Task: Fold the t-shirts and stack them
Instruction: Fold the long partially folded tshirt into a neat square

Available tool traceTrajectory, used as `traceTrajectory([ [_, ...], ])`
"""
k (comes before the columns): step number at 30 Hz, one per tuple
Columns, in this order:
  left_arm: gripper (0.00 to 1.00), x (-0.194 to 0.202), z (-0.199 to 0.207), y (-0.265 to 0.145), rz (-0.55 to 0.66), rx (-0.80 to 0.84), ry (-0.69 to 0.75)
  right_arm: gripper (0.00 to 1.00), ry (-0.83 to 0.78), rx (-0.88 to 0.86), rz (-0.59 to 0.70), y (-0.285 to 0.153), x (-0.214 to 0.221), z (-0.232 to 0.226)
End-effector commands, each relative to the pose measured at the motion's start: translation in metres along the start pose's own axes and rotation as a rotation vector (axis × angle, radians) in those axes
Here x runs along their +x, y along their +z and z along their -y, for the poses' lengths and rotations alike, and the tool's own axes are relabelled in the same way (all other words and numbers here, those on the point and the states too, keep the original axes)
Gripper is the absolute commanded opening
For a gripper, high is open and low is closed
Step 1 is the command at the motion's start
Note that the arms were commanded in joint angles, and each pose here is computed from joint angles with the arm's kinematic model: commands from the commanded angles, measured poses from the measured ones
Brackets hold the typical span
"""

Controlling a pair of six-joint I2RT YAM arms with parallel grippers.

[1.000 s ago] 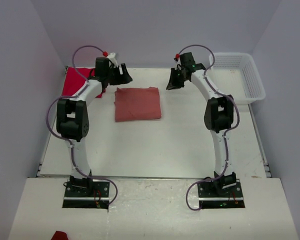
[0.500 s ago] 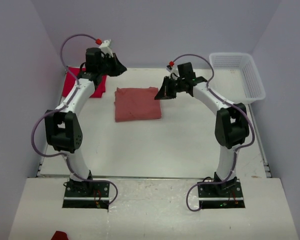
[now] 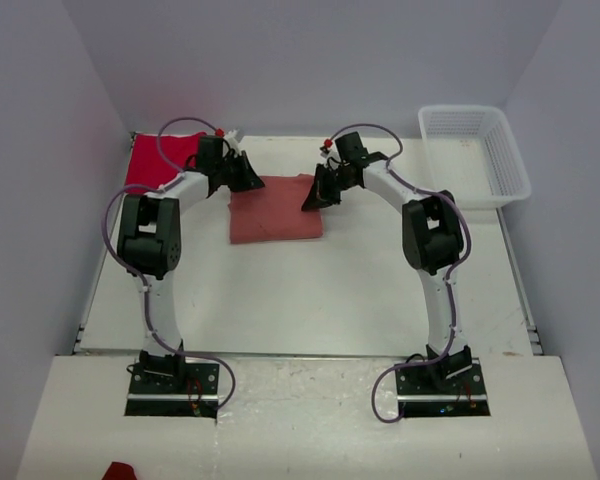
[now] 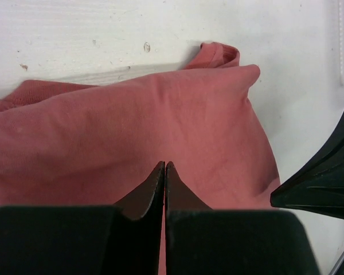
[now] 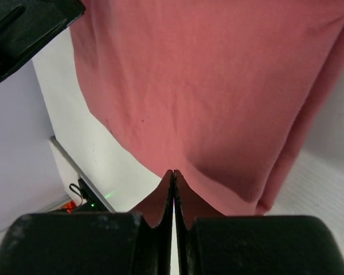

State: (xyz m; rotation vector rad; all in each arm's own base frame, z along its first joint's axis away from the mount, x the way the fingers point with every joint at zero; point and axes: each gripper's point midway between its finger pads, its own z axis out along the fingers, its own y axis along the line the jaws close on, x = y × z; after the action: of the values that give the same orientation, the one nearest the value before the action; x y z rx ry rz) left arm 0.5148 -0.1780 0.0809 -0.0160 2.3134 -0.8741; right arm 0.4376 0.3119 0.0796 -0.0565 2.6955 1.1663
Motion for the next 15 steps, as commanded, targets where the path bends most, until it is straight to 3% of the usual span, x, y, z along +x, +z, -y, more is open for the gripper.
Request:
traceTrajectory([
  [1,0.00,-0.013,0.005,0.009,0.046,0.039,0.012,0.00,0.087,0.114,-0.018,-0.008,0.010,0.015],
  [11,0.00,0.016,-0.032,0.025,-0.003,-0.072,-0.041,0.00,0.202,0.216,-0.064,-0.003,0.059,0.052],
  [15,0.00,0.029,-0.042,0.029,-0.022,-0.081,-0.045,0.00,0.185,0.223,-0.030,-0.005,0.059,0.056],
])
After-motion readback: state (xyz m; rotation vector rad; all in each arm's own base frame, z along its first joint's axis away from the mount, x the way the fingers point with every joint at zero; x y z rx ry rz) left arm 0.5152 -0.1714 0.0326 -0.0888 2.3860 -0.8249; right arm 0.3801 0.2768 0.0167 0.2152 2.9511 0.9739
